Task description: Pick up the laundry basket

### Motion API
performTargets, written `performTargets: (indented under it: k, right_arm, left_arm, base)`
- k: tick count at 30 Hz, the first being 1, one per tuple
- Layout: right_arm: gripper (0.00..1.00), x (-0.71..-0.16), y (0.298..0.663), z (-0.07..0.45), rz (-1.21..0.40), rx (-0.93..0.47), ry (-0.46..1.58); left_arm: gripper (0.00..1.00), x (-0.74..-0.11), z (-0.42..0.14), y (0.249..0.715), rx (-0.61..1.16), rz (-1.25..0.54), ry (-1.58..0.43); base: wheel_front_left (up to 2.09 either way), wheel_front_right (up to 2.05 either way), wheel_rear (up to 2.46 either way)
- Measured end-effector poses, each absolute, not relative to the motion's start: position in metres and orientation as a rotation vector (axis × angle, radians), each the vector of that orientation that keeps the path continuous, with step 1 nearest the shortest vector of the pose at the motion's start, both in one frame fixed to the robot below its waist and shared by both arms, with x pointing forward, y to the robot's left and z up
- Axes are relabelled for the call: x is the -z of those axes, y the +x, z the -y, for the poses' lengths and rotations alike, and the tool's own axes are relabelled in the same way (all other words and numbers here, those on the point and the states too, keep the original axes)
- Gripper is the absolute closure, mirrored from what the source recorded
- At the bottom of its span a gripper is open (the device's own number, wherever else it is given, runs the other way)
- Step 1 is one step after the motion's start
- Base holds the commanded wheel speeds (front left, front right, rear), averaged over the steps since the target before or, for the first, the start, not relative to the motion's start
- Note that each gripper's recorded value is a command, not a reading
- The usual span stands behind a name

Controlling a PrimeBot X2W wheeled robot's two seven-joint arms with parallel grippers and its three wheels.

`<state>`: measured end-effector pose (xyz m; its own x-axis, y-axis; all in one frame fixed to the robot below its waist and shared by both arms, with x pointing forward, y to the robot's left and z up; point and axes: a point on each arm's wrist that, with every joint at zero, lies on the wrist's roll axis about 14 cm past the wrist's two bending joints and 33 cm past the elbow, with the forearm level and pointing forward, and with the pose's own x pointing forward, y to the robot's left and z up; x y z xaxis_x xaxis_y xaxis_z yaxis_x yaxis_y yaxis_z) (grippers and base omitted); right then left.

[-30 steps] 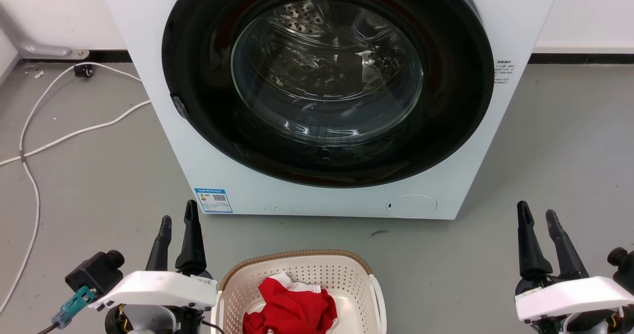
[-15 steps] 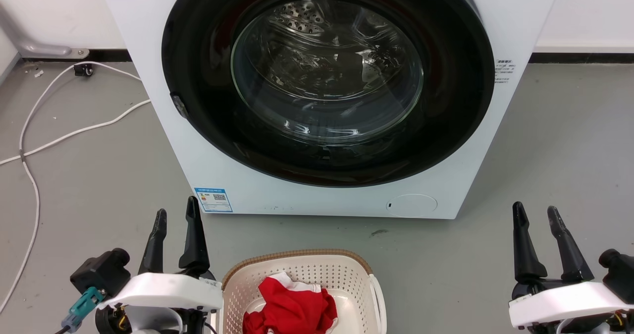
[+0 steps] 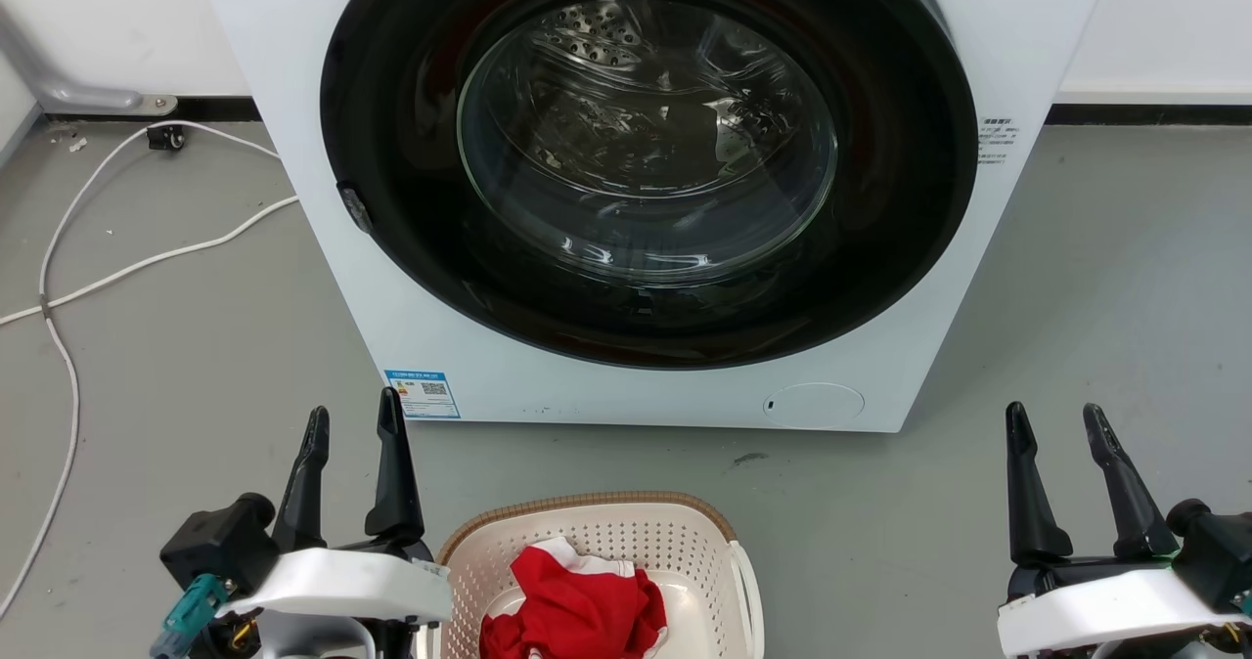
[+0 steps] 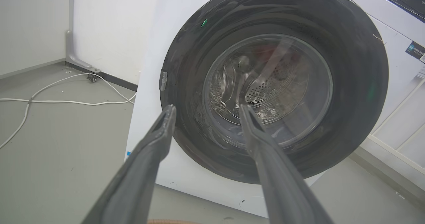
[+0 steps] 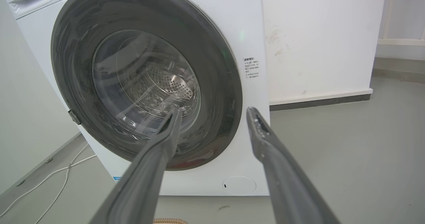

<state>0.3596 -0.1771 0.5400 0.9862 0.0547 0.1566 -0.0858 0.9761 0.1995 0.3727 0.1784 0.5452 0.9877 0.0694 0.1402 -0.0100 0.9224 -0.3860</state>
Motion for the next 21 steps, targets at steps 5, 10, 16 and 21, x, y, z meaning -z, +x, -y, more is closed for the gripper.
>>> performTargets:
  k: [5,10,16,21]
  right_arm:
    - [0.00,-0.543,0.359,0.175,0.165,-0.078,0.160]
    - [0.00,-0.543,0.357,0.175,0.171,-0.081,0.119]
    - [0.00,-0.544,0.354,0.173,0.178,-0.089,0.059]
    - [0.00,-0.547,0.353,0.171,0.192,-0.096,0.021]
  left_arm:
    - [0.00,-0.547,-0.175,0.372,-0.030,0.164,-0.345]
    - [0.00,-0.548,-0.172,0.371,-0.019,0.173,-0.297]
    - [0.00,-0.550,-0.167,0.370,-0.005,0.186,-0.239]
    - [0.00,-0.549,-0.165,0.367,0.000,0.189,-0.203]
  base:
    - [0.00,0.00,0.00]
    - [0.00,0.00,0.00]
    - [0.00,0.00,0.00]
    - [0.00,0.00,0.00]
